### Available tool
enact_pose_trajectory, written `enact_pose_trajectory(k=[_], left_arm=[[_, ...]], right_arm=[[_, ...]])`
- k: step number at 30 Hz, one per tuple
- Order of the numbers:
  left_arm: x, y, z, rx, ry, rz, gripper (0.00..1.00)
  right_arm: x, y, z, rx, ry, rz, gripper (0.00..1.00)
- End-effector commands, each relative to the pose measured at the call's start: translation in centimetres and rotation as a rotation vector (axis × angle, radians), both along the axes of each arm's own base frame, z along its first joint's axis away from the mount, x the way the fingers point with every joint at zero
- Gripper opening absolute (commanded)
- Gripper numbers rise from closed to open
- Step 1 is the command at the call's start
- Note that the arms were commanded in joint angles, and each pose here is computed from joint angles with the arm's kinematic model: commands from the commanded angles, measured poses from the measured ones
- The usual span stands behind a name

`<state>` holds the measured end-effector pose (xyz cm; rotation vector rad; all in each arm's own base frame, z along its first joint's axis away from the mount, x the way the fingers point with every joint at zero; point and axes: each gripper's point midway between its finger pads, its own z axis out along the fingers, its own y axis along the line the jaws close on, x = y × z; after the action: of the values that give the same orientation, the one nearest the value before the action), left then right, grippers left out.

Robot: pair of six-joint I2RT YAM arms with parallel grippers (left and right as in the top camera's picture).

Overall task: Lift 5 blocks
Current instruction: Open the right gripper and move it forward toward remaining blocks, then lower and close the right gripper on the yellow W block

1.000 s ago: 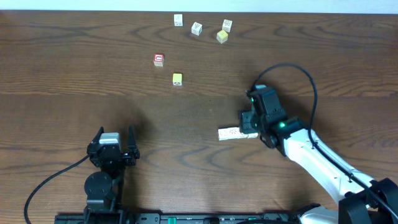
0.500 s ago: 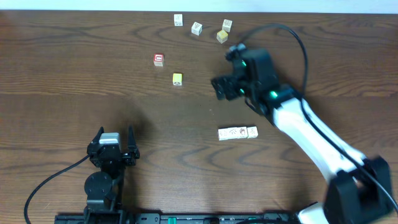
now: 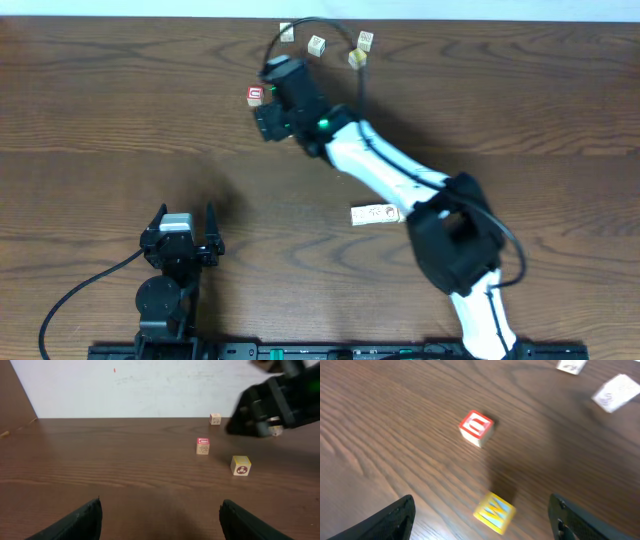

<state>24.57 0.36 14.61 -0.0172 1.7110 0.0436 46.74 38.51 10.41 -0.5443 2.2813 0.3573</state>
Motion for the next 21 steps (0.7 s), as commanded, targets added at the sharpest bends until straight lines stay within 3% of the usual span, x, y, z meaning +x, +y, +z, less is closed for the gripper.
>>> enact_pose_trajectory(k=[1, 8, 21], left_arm=[[-0.1, 0.1, -1.8, -0.004, 0.054, 0.009, 0.75], [-0.1, 0.1, -1.8, -0.004, 0.054, 0.009, 0.75], [-0.1, 0.1, -1.8, -0.004, 0.054, 0.009, 0.75]], right_arm=[[1.5, 0.1, -0.2, 0.006, -0.033, -0.141, 0.78], [3.0, -1.8, -1.4, 0.027, -0.052, -0.350, 0.75], [2.0, -3.0, -4.4, -0.022, 0.018, -0.420, 0.66]])
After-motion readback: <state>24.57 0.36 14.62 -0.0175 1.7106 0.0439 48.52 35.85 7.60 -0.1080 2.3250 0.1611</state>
